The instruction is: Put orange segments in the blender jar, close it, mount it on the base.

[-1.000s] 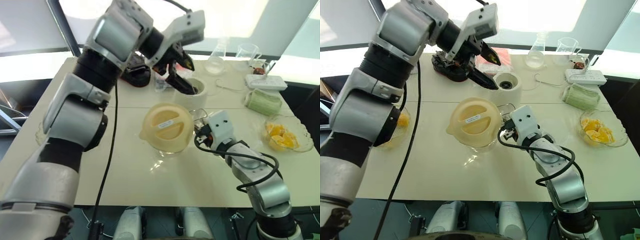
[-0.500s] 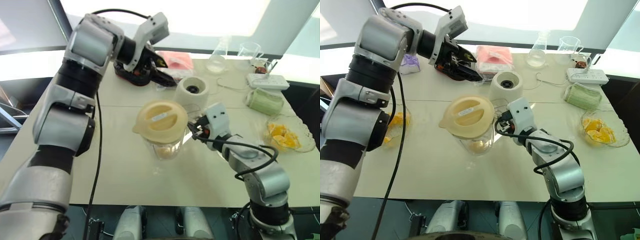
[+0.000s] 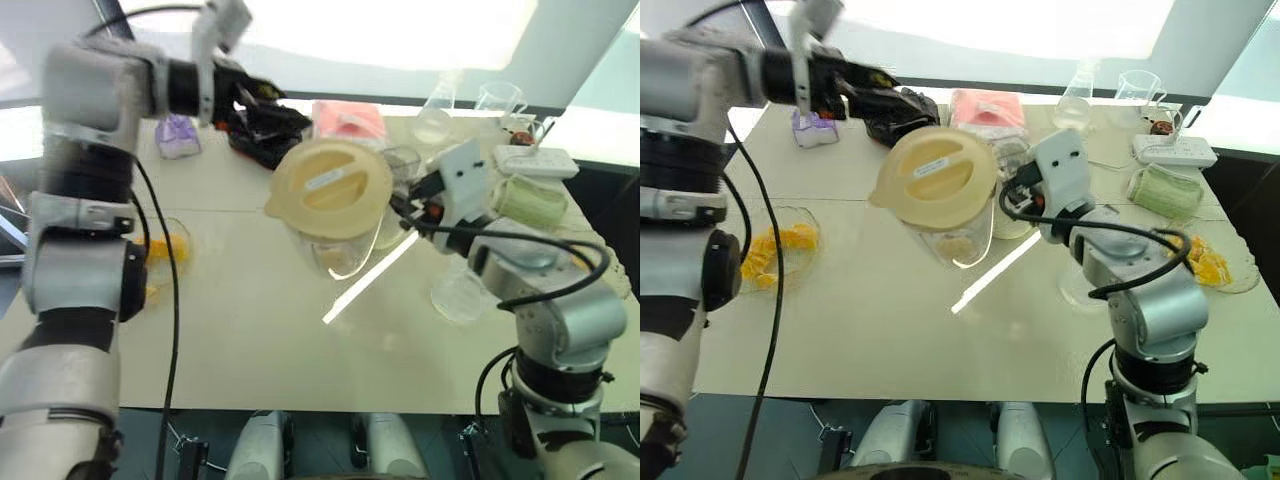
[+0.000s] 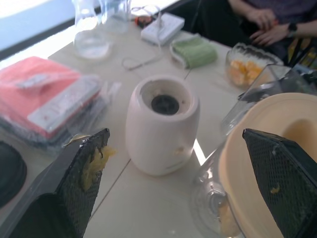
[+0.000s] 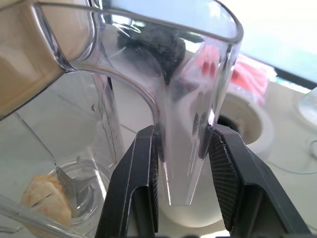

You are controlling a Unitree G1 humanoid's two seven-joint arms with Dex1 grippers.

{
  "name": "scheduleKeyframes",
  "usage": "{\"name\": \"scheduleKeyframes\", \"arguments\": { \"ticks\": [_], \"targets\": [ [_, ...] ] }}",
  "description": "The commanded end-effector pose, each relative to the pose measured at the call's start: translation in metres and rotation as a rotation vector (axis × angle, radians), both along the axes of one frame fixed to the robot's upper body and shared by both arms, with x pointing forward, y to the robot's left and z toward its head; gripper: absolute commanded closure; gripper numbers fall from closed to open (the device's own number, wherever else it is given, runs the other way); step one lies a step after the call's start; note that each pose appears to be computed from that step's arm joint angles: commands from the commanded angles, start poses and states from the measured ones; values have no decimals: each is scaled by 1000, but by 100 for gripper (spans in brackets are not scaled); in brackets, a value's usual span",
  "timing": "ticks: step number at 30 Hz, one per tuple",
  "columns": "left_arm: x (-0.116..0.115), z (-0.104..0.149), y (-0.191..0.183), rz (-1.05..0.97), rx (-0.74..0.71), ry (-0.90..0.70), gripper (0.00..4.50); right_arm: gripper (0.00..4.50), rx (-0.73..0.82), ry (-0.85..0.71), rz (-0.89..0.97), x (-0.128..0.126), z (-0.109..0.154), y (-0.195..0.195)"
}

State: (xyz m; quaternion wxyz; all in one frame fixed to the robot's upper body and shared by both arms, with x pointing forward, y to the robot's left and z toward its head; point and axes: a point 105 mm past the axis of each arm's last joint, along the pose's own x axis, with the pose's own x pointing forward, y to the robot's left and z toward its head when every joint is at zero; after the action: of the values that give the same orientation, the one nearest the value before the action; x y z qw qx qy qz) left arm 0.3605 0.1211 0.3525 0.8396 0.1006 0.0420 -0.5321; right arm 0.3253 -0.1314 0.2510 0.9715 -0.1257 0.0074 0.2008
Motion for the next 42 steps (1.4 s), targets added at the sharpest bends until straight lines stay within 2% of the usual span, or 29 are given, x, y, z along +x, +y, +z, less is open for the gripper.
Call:
{"name": "scheduleKeyframes", "arguments": {
  "ticks": [1,6,8,15,23,30,42],
  "targets": [
    [-21,9,8,-39,-53,-46,2,340,40,-98,-50,-1,38,-20],
    [-17,16,24,70,-229,-28,2,340,29,-98,-68,6,50,-33],
    [-19,13,29,78,-250,-23,2,340,20,-97,-77,9,51,-37],
    [-29,-24,20,69,-202,-87,2,340,110,-139,-218,30,82,-69],
    [-42,-75,-6,33,-154,-8,2,340,145,-166,-297,49,88,-83],
    [-42,-88,-5,51,-147,30,2,340,195,-241,-268,47,102,-77],
    [-37,-90,-6,50,-146,48,2,340,279,-367,-282,45,123,-79]
  ]
}}
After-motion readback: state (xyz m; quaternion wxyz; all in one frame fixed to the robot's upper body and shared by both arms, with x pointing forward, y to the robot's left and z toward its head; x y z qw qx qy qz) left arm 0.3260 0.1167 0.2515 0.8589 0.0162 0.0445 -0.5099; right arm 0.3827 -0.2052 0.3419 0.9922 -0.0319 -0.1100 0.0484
